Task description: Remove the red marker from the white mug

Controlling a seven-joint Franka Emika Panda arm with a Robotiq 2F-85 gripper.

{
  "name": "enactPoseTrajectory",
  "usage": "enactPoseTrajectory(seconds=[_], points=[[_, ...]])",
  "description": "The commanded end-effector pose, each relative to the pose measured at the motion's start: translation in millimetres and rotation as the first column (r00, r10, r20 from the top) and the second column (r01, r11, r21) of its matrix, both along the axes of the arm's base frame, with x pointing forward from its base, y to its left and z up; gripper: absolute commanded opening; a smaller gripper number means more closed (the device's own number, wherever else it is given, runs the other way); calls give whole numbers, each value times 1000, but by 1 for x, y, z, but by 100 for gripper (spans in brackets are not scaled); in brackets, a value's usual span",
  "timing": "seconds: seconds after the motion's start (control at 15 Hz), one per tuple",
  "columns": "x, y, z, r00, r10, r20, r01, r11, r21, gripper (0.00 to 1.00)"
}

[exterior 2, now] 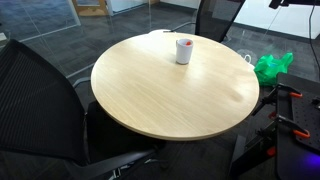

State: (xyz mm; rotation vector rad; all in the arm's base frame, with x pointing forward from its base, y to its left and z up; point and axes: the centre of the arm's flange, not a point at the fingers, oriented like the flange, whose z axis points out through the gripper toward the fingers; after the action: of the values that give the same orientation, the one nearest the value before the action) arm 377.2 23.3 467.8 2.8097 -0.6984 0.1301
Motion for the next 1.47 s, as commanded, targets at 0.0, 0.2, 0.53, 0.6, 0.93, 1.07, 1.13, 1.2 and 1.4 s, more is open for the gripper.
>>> enactPoseTrajectory(seconds=[0.0, 0.2, 0.53, 0.6, 0.93, 1.07, 1.13, 1.2, 1.4], points=[[50, -12, -1, 992, -117, 51, 117, 993, -9, 100], [78, -25, -11, 980, -178, 89, 179, 984, -8, 100], [74, -31, -22, 986, -154, 67, 155, 988, -5, 100], [76, -31, -22, 986, -154, 66, 155, 988, -4, 100], [98, -40, -36, 953, -283, 109, 280, 959, 43, 100], [116, -49, -46, 912, -387, 135, 377, 922, 91, 100], [125, -53, -52, 896, -422, 138, 407, 905, 122, 100], [135, -58, -58, 874, -465, 139, 448, 884, 136, 100], [161, -68, -77, 816, -562, 139, 539, 825, 169, 100]])
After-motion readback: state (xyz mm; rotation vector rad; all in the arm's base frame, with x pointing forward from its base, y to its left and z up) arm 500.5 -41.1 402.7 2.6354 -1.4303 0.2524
